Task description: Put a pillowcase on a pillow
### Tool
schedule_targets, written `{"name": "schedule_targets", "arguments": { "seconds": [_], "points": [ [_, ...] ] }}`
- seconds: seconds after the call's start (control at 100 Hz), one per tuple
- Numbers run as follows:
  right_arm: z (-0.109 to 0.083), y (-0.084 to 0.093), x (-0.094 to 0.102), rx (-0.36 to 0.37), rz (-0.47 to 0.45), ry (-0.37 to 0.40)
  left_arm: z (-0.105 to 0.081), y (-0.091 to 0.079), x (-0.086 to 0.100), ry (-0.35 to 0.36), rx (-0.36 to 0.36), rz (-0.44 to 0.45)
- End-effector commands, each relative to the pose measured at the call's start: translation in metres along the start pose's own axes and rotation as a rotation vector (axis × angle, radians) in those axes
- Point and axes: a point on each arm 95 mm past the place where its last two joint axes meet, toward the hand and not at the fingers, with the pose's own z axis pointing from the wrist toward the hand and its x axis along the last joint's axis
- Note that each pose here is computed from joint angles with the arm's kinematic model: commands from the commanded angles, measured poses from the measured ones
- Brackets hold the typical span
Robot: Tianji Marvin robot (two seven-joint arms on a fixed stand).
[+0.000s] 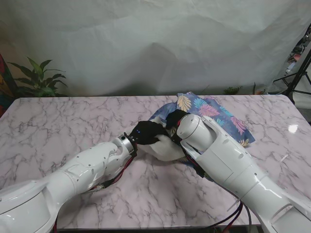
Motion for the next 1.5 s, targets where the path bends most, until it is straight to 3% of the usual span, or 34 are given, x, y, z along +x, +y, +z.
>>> {"name": "schedule_targets", "arguments": {
  "seconds": [0.0,0.37,0.49,0.61,0.78,0.92,1.11,1.27,1.49],
  "points": [
    [-0.003,-0.014,0.007,0.028,0.001,0.02,0.006,-0.006,0.003,-0.009,0.021,-0.009],
    [-0.02,-0.032,0.032,0.013,0.117,0.099,0.014,-0.014,0.016,-0.05,0.071,-0.038],
    [-0.016,-0.026,0.03,0.0,0.061,0.076,0.013,-0.018,0.018,-0.075,0.089,-0.054],
    [-0.005,-0.016,0.016,-0.011,-0.041,0.049,0.011,-0.023,0.02,-0.074,0.1,-0.054],
    [-0.004,-0.005,0.0,-0.045,-0.127,0.094,0.011,-0.025,0.02,-0.058,0.097,-0.054],
    [-0.019,0.002,-0.004,-0.076,-0.165,0.16,0.014,-0.025,0.019,-0.061,0.091,-0.069],
    [-0.047,0.01,-0.014,-0.208,-0.249,0.199,0.014,-0.025,0.015,-0.078,0.081,-0.087],
    [-0.073,0.019,-0.035,-0.276,-0.328,0.14,0.013,-0.027,0.01,-0.09,0.069,-0.093],
    [-0.102,0.02,-0.077,-0.257,-0.435,0.029,0.015,-0.027,0.006,-0.12,0.062,-0.118]
  ]
}}
